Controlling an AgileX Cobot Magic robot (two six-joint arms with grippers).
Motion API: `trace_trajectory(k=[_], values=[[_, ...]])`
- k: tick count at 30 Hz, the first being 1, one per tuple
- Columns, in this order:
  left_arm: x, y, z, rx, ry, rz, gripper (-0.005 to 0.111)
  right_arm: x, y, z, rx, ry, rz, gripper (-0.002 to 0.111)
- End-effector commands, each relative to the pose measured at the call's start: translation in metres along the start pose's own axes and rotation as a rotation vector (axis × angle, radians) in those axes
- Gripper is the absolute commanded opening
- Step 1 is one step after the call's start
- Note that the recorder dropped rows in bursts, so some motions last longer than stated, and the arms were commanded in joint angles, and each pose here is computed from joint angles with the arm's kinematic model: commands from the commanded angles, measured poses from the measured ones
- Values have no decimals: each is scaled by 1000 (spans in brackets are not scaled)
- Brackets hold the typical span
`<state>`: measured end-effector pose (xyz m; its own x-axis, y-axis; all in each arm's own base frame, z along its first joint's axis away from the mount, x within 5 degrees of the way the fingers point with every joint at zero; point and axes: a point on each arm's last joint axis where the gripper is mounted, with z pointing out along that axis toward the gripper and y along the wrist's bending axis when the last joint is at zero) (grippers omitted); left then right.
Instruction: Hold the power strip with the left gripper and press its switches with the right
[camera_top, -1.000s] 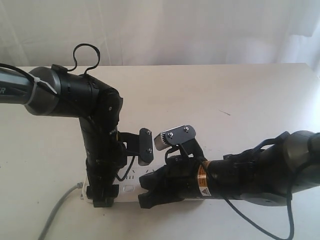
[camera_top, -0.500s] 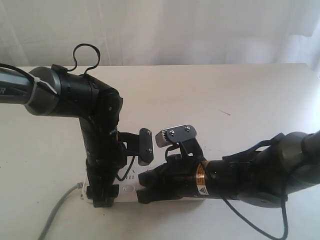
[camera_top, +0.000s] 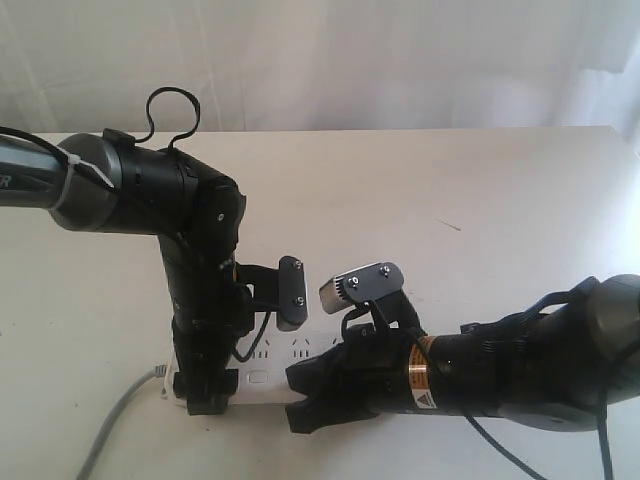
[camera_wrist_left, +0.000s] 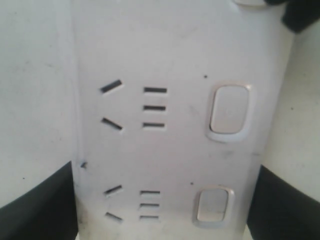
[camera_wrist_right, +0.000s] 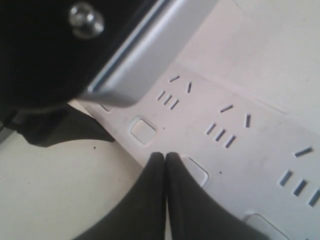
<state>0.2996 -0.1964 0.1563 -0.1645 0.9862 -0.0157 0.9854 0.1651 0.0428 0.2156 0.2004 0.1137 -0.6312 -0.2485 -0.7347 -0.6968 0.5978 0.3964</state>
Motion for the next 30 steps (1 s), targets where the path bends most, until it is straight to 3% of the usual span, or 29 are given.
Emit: trace_trajectory(k=[1,5,20,30], values=[[0,-5,-2,29,-2,-40,0,7,-4,-1,45,52,-9,0],[0,-5,-2,29,-2,-40,0,7,-7,-1,74,50,-20,0],[-1,-5,-2,28,-4,-42,0,-7,1,-1,-11,-105,0,0],[0,-5,-2,30,-2,-42,0,1,-6,-1,65,-20,2,0]])
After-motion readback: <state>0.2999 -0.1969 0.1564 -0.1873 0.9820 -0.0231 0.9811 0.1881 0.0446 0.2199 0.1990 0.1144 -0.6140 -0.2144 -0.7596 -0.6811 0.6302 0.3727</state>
